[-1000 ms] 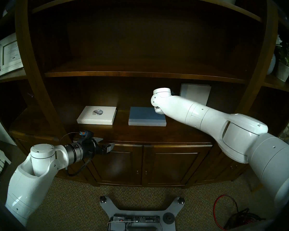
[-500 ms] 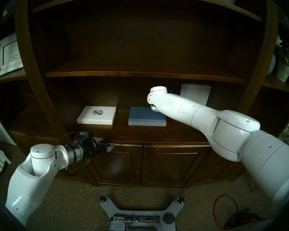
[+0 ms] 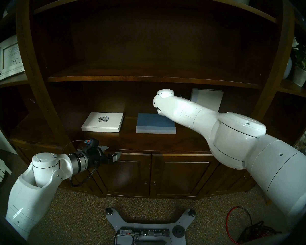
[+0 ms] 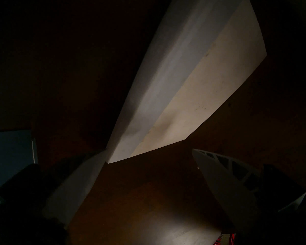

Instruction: Close the books and align them horizontally on the shelf

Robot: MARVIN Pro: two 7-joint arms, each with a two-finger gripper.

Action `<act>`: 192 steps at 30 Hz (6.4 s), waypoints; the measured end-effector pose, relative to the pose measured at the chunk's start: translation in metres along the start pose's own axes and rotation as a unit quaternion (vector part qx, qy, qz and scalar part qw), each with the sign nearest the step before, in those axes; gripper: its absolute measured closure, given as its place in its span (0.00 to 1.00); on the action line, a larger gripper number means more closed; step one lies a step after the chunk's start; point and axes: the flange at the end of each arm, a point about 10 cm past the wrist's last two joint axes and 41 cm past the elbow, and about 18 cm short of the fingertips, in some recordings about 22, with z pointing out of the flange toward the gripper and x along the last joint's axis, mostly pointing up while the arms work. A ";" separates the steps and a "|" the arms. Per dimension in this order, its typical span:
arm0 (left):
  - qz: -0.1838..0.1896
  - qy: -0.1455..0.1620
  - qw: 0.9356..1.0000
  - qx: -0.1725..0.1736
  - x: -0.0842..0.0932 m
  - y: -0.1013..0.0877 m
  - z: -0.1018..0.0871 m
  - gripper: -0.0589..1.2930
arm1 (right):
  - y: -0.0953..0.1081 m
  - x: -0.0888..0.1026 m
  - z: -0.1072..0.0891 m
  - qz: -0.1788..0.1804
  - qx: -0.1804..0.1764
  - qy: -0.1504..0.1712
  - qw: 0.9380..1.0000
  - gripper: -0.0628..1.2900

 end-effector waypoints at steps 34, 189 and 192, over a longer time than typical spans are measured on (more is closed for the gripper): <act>0.000 0.000 1.000 0.000 0.000 0.000 0.000 0.02 | -0.010 0.013 -0.009 -0.011 0.017 -0.012 1.000 0.04; -0.001 -0.002 1.000 0.000 -0.001 -0.001 0.000 0.02 | -0.026 -0.082 0.023 -0.112 -0.095 -0.022 0.989 0.74; -0.002 -0.003 1.000 0.001 -0.002 -0.001 0.000 0.02 | -0.033 -0.087 0.017 -0.125 -0.090 -0.015 0.988 0.75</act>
